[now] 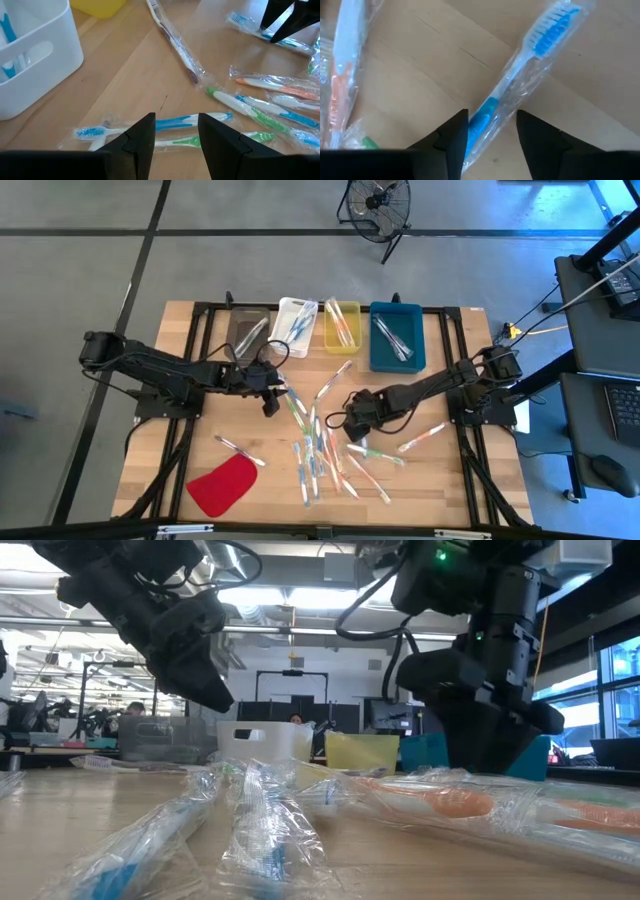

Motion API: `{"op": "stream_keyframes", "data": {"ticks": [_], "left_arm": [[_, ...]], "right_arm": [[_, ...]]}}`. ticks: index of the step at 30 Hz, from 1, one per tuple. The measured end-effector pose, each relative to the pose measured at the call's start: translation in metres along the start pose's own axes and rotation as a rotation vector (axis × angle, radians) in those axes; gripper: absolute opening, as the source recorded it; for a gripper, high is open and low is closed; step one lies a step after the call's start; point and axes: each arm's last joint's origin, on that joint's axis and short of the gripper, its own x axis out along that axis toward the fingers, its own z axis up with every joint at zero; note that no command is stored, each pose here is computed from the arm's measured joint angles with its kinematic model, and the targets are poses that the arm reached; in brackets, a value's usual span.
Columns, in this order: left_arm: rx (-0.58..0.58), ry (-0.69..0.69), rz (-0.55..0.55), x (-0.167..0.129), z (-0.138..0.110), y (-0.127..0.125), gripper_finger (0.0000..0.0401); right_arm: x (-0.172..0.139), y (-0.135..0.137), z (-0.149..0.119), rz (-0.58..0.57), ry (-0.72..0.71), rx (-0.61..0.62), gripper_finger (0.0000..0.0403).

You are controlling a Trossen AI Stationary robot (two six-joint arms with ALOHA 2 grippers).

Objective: Pick & Place Toothbrushes
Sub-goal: Put the blue toothbrush into the white bin

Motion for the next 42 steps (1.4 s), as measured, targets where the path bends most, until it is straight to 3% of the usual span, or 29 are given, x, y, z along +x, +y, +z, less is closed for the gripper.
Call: {"op": "stream_keyframes", "data": {"ticks": [17, 30, 42], "left_arm": [[0.026, 0.016, 0.007, 0.000, -0.002, 0.001, 0.0143], [0.027, 0.016, 0.007, 0.000, -0.002, 0.001, 0.0143], [0.017, 0.016, 0.007, 0.000, -0.002, 0.001, 0.0143]], "right_arm": [[0.001, -0.006, 0.015, -0.037, -0.093, 0.040, 0.0029], [-0.002, -0.007, 0.021, -0.038, -0.125, -0.018, 0.0016], [-0.023, -0.009, 0.026, -0.076, -0.319, -0.107, 0.0002]]}}
